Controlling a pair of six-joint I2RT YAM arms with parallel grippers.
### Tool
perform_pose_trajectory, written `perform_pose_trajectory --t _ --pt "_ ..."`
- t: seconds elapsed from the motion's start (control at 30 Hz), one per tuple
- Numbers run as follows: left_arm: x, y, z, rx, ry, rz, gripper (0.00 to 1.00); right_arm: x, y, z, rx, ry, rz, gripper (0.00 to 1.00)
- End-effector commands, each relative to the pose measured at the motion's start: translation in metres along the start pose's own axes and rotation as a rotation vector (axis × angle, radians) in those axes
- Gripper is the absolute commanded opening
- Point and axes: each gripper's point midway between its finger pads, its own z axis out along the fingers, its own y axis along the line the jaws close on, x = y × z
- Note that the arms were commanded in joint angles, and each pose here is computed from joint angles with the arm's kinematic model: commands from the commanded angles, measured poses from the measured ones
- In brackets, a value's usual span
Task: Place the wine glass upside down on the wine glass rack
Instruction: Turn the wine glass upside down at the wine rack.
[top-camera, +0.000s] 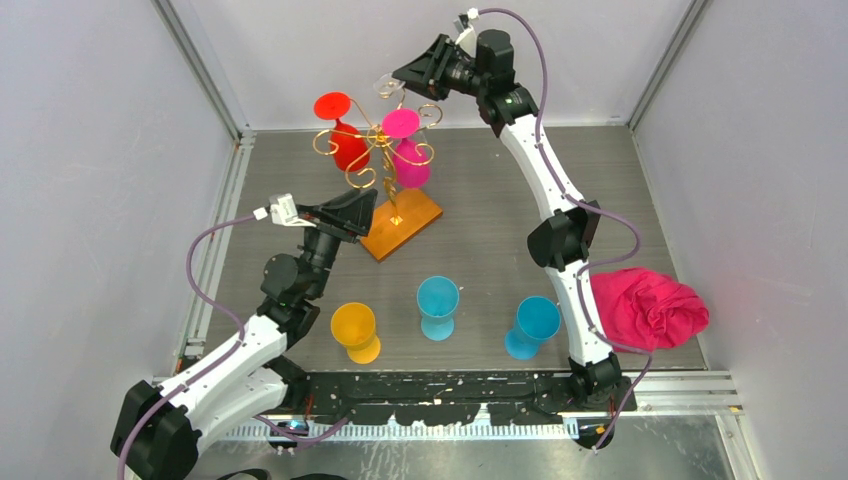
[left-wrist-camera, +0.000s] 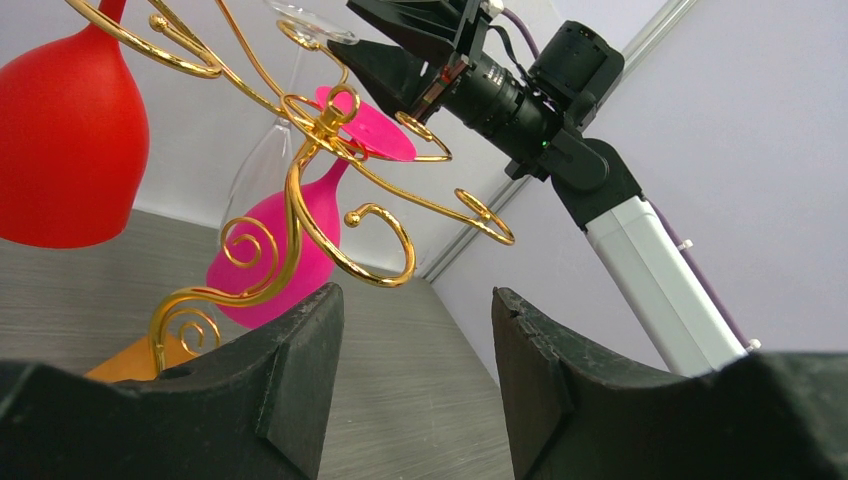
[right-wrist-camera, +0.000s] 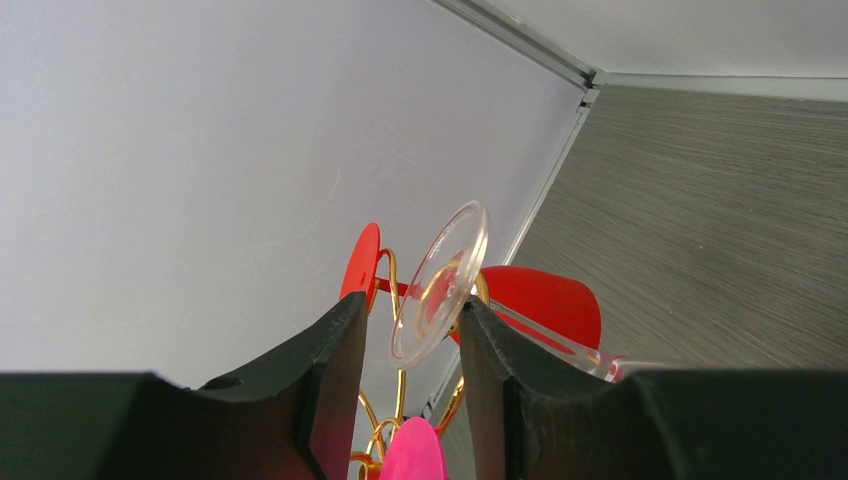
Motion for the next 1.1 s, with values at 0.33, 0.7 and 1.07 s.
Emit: perform_pose_trajectory --t 0.33,0.7,1.07 --pt "-0.015 -0.02 0.006 0.065 -0.043 -0.024 0.57 -0.022 0.046 -0.025 -0.021 -0.066 -0.113 0.47" --pt "-0.016 -0.022 0.007 0.071 -0.039 -0.025 0.57 -0.024 0.049 -0.03 -0.005 -0.075 -0.137 0.48" --pt "-0.016 -0.024 0.006 0.077 -0.036 -0.027 0.57 -0.028 0.047 -0.035 0.023 -0.086 -0.157 0.5"
